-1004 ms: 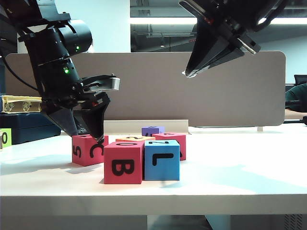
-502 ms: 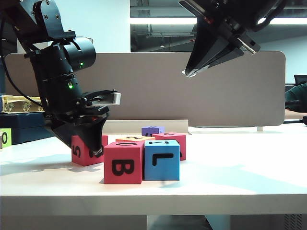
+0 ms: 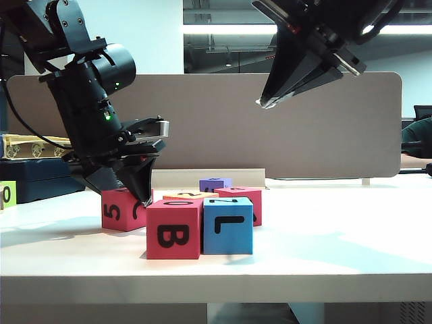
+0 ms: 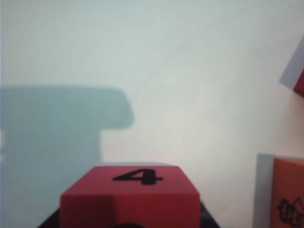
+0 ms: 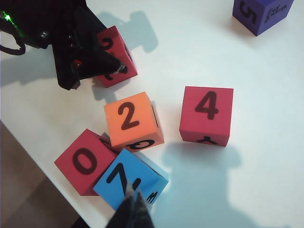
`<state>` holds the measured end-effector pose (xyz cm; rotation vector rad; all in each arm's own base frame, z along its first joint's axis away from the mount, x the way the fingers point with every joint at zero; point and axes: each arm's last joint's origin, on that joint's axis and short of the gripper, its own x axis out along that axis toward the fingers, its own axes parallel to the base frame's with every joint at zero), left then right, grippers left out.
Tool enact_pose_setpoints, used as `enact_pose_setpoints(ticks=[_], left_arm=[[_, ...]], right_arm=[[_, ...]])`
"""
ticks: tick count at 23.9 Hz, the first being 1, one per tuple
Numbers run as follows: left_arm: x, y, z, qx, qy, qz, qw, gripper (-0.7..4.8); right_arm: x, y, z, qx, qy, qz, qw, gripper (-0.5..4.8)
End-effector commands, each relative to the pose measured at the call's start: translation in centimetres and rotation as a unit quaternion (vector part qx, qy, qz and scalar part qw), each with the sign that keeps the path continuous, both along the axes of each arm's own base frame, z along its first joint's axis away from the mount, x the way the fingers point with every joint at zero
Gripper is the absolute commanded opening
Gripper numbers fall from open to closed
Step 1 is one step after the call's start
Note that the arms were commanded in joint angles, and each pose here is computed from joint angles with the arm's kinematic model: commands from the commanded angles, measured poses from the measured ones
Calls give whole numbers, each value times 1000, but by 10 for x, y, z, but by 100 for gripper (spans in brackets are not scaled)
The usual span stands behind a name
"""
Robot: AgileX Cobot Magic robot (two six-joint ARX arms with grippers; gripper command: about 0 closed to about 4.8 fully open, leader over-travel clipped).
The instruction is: Select the appropriate blocks from the scattered letter blocks on the table and arrange them in a row to spell out "2024".
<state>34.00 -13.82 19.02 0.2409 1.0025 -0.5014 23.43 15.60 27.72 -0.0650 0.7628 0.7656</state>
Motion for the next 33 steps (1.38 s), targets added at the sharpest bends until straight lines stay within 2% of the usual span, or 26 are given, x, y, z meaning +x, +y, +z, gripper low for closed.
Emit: enact_pose_setpoints(ticks=[1, 3, 6, 15, 19, 33], left_arm=[[1, 0, 3, 1, -10, 15, 1000, 254], [2, 1, 3, 14, -17, 26, 999, 236], [3, 2, 4, 20, -25, 60, 998, 236], [10, 0, 9, -49, -38, 164, 985, 236], [11, 1, 10, -51, -48, 195, 978, 236], [14, 8, 1, -28, -36, 195, 980, 256]], right_arm=[[1, 1, 3, 7, -10, 1, 1000, -3], [1, 1, 3, 7, -10, 1, 1000, -3], [1, 1, 3, 7, -9, 1, 1000, -4], [0, 0, 2, 3, -4, 1, 1000, -3], [-1, 0, 0, 0, 3, 1, 1000, -3], [-1, 0, 0, -2, 6, 1, 1000, -3]])
